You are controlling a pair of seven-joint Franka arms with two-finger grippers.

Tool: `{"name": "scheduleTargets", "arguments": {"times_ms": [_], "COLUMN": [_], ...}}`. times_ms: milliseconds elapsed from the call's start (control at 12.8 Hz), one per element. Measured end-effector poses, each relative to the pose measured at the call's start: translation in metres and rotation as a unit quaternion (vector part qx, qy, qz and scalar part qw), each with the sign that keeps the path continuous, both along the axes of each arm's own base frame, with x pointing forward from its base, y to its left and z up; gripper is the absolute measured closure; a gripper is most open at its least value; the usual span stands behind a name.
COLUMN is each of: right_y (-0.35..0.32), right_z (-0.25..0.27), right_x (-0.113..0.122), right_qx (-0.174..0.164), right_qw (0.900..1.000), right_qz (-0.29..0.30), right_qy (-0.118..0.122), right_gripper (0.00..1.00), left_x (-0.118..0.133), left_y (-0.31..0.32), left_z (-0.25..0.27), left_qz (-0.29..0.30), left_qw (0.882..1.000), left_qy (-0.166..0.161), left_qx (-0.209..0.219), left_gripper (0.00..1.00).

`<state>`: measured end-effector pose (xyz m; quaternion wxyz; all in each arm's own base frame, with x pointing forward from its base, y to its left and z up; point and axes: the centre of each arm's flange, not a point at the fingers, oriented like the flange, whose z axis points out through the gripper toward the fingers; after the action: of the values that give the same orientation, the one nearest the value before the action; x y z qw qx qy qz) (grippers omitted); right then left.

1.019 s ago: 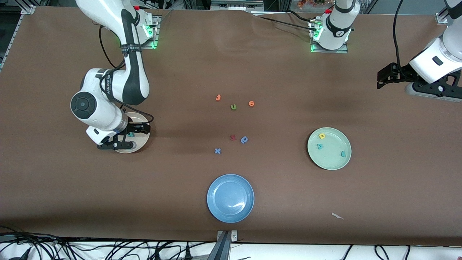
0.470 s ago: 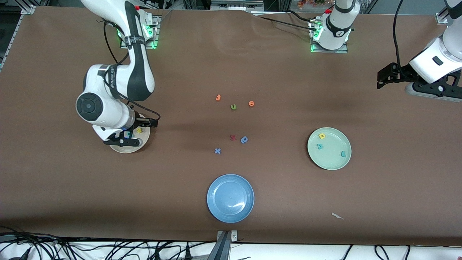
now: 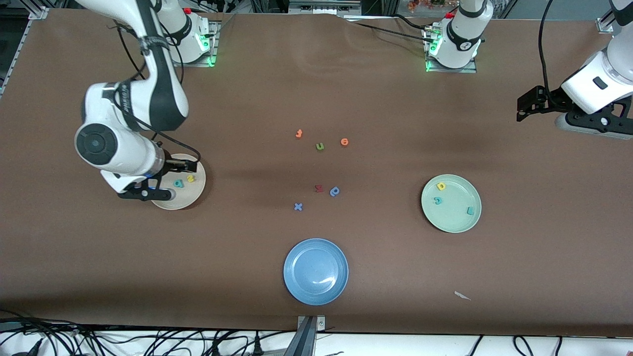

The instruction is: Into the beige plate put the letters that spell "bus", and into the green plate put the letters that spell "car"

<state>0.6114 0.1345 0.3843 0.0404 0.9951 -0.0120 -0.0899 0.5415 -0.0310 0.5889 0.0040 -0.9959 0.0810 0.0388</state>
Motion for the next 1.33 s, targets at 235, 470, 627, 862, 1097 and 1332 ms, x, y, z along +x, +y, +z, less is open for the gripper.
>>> {"name": "scheduleTargets", "arguments": {"times_ms": [235, 470, 627, 862, 1097, 1332], "right_y": [-0.031, -0.056, -0.070, -0.078, -0.079, -0.083], "right_z": [0.063, 0.121, 0.156, 0.184, 0.188, 0.195], "right_x": [-0.004, -0.030, -0.049, -0.063, -0.065, -0.068], "right_qx": [0.026, 0.031, 0.033, 0.033, 0.033, 0.032], "right_qw": [0.999, 0.999, 0.999, 0.998, 0.998, 0.998], "right_qz": [-0.001, 0.004, 0.017, 0.027, 0.027, 0.024], "right_qy": [-0.038, -0.035, -0.038, -0.052, -0.054, -0.048], "right_gripper": [0.00, 0.00, 0.00, 0.00, 0.00, 0.00], "left_x": [0.000, 0.000, 0.000, 0.000, 0.000, 0.000], "left_y": [0.000, 0.000, 0.000, 0.000, 0.000, 0.000], "left_z": [0.000, 0.000, 0.000, 0.000, 0.000, 0.000], "left_qz": [0.000, 0.000, 0.000, 0.000, 0.000, 0.000], "left_qw": [1.000, 1.000, 1.000, 1.000, 1.000, 1.000], "left_qy": [0.000, 0.000, 0.000, 0.001, 0.001, 0.001], "left_qx": [0.000, 0.000, 0.000, 0.000, 0.000, 0.000], "left_gripper": [0.00, 0.00, 0.00, 0.00, 0.00, 0.00]}}
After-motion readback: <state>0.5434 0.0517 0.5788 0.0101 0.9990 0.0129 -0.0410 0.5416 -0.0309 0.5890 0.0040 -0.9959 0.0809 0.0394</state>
